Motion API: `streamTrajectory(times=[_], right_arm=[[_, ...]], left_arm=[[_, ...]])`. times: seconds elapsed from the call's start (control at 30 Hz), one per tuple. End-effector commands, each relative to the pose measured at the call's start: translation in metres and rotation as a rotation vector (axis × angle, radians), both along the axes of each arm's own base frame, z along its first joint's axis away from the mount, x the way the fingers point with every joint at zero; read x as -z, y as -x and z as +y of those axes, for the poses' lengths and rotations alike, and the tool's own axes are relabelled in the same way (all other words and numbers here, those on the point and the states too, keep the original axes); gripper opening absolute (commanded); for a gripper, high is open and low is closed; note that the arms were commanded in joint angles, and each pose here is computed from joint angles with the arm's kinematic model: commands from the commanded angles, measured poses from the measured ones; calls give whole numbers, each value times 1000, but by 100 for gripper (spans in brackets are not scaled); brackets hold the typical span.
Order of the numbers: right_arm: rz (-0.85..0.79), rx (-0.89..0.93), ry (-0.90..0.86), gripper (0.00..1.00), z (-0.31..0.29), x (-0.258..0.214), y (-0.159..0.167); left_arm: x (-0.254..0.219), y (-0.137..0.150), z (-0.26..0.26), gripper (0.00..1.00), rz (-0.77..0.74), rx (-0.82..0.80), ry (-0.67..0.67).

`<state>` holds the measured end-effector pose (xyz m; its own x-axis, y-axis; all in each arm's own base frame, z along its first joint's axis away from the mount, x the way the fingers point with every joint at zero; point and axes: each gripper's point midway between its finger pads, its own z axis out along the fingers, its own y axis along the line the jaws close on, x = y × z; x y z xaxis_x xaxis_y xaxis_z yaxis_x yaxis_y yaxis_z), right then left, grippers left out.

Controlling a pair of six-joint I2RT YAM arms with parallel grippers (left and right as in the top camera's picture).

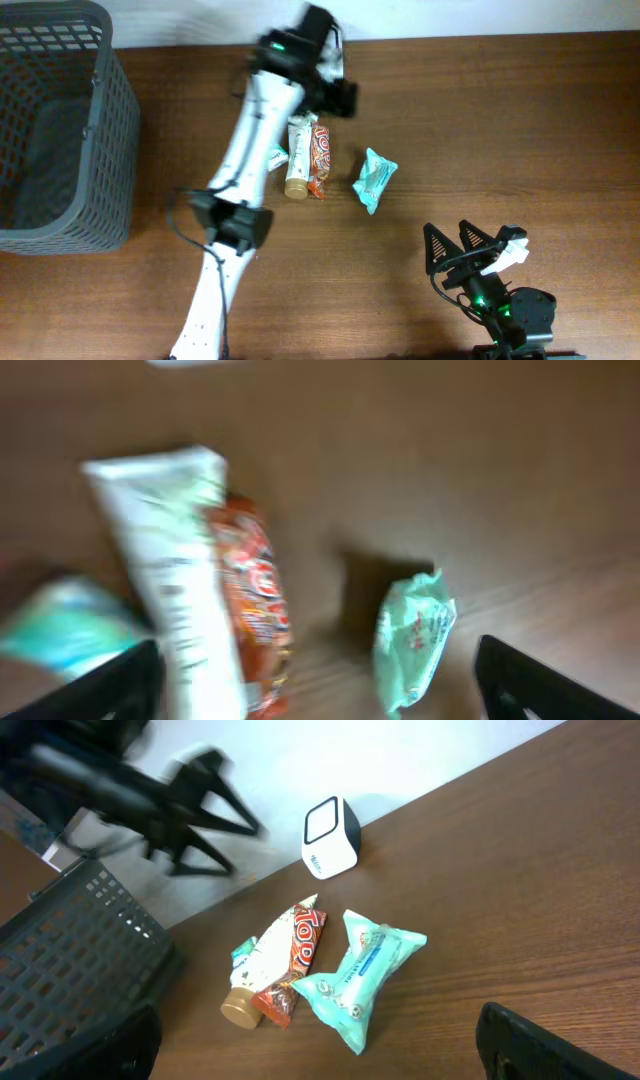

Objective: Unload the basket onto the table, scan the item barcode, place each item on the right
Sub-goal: 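Lower the wipes pack right of the candy bar and release, retract left arm, then reach the right gripper down to the mint-green wipes pack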

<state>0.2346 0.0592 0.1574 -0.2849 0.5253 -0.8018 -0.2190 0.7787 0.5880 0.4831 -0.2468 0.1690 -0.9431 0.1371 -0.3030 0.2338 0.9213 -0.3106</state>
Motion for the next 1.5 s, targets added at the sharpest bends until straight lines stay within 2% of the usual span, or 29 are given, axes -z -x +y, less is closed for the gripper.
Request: streamTrajectory(times=[0.0, 0.1, 0.17, 0.2, 0.27, 0.37, 0.4, 0.47, 0.57, 0.6, 0.73, 0.83, 0.93, 1.0, 1.03, 1.07, 1.17, 1.3, 1.4, 1.47], right_arm=[[11, 15, 10, 99, -3, 3, 0], [-13, 1, -6, 99, 0, -4, 0], [18, -140, -88, 99, 23, -5, 10], [-4, -194, -212, 99, 32, -24, 14], [-152, -238, -209, 99, 36, -59, 19], [-515, -212, -167, 98, 27, -139, 40], [-543, -171, -174, 98, 20, -152, 40], [-576, -124, -53, 98, 17, -185, 38], [-461, -133, 129, 98, 22, -208, 16], [-326, -158, 239, 98, 24, -210, -3], [127, -281, 425, 98, 23, -202, -51], [370, -404, 343, 98, 35, -202, -75], [372, -621, 192, 99, 68, -212, -90], [411, -734, 104, 99, 85, -194, -106], [456, -727, 113, 98, 87, -181, -111], [566, -666, 188, 99, 86, -148, -120], [929, -283, 525, 99, 58, -59, -130], [960, -354, 638, 99, 102, -28, -127], [949, -365, 645, 99, 111, -17, -136], [1013, -256, 680, 98, 98, 11, -148]], left_arm=[[-87, -10, 77, 99, -152, -143, 50], [-81, -14, 121, 99, -112, -228, 32], [-81, -19, 140, 99, -112, -266, 30], [-81, -21, 148, 99, -113, -282, 29], [-81, -21, 150, 99, -113, -286, 28], [-81, -21, 150, 99, -113, -286, 28], [-81, -21, 150, 99, -113, -286, 29], [-81, -21, 150, 99, -112, -285, 29], [-81, -21, 150, 99, -113, -285, 29], [-81, -21, 150, 99, -113, -285, 29], [-81, -21, 150, 99, -113, -285, 29], [-81, -21, 150, 99, -112, -285, 29], [-81, -21, 150, 99, -113, -286, 29], [-81, -21, 150, 99, -113, -285, 29], [-81, -21, 150, 99, -113, -285, 29], [-81, -21, 150, 99, -113, -285, 29], [-81, -21, 150, 99, -113, -286, 28], [-81, -21, 149, 99, -113, -283, 29], [-81, -21, 149, 99, -113, -285, 29], [-81, -21, 149, 99, -113, -284, 29]])
